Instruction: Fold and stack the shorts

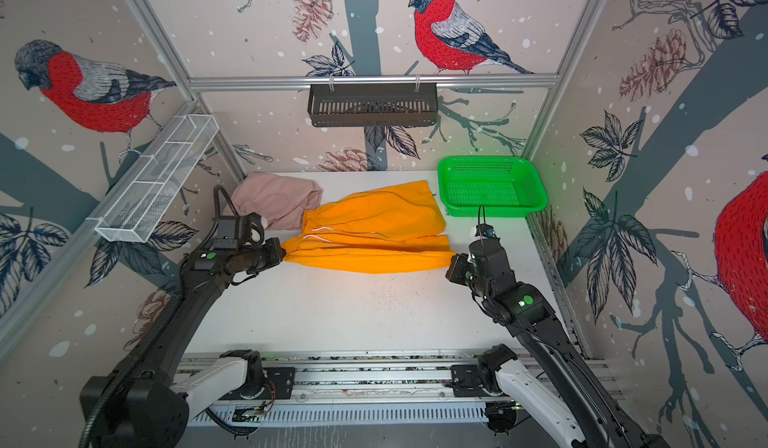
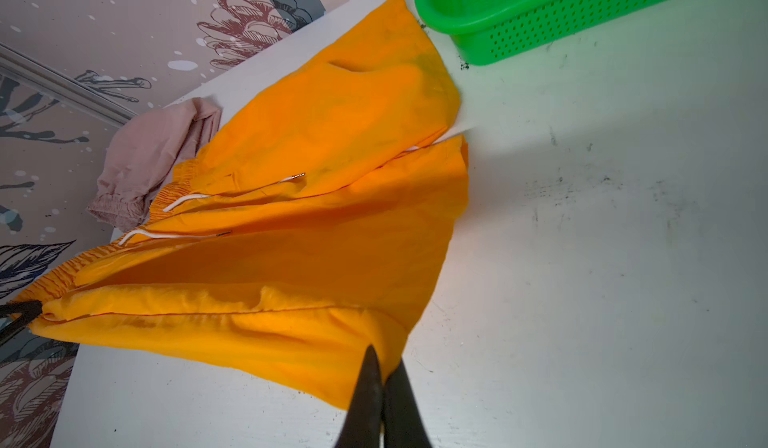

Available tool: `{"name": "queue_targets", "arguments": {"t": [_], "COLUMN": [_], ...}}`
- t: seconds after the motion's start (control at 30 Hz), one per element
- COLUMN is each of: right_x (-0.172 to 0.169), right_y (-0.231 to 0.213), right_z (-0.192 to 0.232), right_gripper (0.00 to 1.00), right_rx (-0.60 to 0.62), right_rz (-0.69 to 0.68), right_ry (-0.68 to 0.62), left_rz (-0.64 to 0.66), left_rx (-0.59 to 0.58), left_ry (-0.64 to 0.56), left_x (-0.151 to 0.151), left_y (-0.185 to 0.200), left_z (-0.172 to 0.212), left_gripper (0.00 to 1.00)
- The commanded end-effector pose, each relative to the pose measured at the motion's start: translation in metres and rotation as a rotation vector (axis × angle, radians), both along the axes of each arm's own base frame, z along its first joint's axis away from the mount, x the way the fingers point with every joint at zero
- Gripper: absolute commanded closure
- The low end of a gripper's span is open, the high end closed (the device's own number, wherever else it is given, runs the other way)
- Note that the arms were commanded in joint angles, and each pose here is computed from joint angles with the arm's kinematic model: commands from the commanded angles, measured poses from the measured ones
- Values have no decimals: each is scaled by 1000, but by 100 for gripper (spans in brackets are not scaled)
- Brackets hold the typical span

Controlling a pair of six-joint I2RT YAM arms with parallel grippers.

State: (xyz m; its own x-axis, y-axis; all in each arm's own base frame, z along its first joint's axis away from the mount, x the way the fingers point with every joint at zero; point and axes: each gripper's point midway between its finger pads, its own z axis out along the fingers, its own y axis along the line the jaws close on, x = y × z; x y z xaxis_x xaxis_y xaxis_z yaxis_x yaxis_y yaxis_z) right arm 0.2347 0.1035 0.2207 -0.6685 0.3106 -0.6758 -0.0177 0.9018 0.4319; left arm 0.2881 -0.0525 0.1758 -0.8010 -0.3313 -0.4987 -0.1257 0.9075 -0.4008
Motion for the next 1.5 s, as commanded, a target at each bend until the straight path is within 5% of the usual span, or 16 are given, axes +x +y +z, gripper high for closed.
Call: {"name": "queue_targets", "arguments": {"t": [0.0, 0.37, 0.83, 1.47], "right_x": [-2, 20, 139, 241], "right_y": [-14, -15, 21, 35], "right_z": [13, 62, 50, 6], "right_gripper": [99, 99, 99, 99], "right_rx": [-70, -221, -365, -424], "right_rz": [-23, 25, 133, 201], "right_ry": [-44, -146, -163, -117], "left_rz": [-5, 9, -5, 40], "left_rx": [52, 86, 157, 226], "left_ry": [24, 31, 126, 290], "left_x": [-20, -50, 14, 56], "left_y": [7, 13, 19, 41], "left_z": [5, 27, -15, -75], "left_gripper": [100, 100, 100, 100]}}
